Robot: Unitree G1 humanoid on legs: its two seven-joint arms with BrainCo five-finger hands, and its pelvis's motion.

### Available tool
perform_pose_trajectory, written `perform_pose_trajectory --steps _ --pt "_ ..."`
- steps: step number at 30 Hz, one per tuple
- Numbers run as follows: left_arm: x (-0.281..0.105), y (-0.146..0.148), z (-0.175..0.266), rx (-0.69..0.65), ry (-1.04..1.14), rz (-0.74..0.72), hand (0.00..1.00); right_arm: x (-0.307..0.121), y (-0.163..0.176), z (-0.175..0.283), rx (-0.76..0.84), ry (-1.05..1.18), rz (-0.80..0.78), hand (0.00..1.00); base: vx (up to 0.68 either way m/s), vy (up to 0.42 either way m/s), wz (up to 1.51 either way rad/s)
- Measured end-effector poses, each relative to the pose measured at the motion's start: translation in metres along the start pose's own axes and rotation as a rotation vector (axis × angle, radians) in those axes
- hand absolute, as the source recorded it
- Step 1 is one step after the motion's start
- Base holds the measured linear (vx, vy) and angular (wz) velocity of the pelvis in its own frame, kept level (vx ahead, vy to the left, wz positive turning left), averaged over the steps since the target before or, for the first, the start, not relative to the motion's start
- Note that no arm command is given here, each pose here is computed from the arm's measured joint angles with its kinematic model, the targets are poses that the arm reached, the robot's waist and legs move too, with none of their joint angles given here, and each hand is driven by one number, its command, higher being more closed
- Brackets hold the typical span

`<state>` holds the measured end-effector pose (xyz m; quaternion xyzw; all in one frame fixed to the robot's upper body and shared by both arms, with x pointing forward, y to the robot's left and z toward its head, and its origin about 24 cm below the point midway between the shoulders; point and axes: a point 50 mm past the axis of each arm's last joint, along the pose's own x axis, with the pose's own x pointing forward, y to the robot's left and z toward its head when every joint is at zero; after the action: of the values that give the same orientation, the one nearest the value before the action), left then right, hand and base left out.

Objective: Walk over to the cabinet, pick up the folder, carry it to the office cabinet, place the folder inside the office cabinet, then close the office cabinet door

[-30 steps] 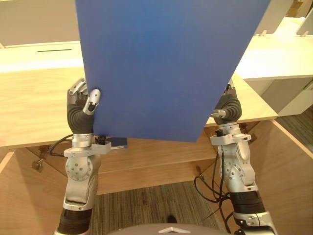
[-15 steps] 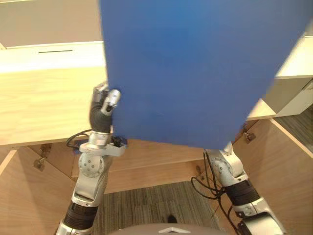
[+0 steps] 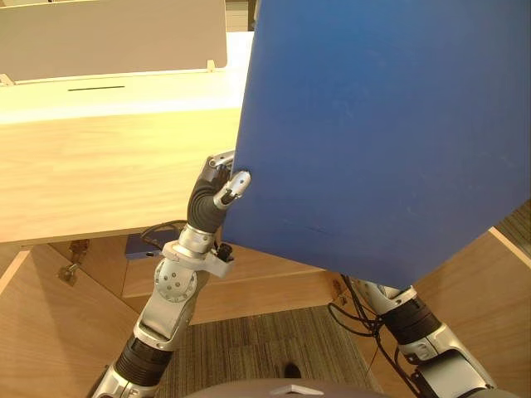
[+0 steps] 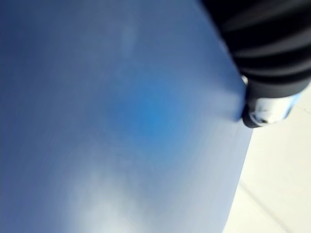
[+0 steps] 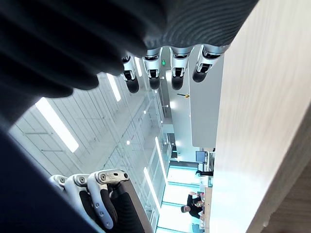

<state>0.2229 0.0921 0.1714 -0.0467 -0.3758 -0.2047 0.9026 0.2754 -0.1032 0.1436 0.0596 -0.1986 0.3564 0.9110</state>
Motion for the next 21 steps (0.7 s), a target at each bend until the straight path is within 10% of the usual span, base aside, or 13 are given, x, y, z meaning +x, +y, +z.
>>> perform_pose_trajectory --steps 21 --pt "-0.045 0.090 0.011 0.265 0.047 0.580 1.00 -0.088 -0.071 0.006 -0.051 -0.160 -0.875 0.00 -0.05 -0.035 0.02"
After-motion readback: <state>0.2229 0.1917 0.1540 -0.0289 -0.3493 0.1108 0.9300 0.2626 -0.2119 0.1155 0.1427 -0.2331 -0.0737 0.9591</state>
